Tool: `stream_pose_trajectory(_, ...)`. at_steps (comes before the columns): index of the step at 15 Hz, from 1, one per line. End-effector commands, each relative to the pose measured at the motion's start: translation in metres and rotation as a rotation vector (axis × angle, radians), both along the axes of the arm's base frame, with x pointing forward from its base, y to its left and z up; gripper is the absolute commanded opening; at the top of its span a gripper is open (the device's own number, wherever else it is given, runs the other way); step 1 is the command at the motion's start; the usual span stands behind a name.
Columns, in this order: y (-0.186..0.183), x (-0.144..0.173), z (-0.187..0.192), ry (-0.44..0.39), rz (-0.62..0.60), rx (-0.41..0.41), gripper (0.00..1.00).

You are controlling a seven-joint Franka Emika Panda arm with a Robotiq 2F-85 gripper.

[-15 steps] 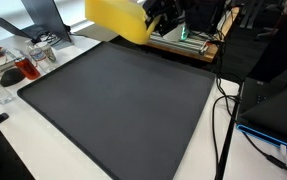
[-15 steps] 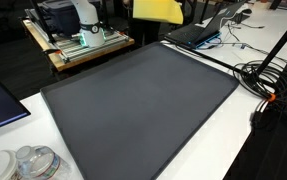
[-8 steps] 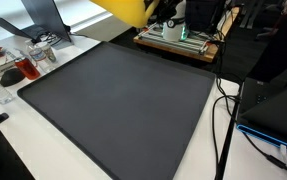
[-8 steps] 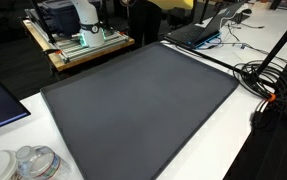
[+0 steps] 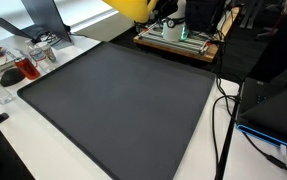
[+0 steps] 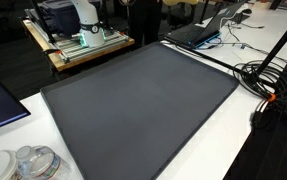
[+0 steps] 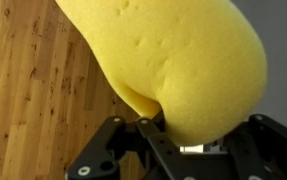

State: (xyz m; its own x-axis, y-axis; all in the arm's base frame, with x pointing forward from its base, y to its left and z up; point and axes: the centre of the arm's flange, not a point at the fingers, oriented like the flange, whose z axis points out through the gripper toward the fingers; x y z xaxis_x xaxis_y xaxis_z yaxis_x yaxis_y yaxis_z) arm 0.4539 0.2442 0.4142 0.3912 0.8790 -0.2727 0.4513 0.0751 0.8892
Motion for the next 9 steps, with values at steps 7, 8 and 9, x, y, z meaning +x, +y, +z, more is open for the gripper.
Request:
stream_pose_trajectory(7,-0.0052,-0.0064,0.0039,0.026,0.034,0.033,0.88)
stream_pose_trajectory(8,-0.0057,-0.0061,0.0038,0.031,0.030,0.035,0.96)
stream_pose_trajectory(9,-0.0061,-0.0060,0.0038,0.042,0.024,0.038,0.99)
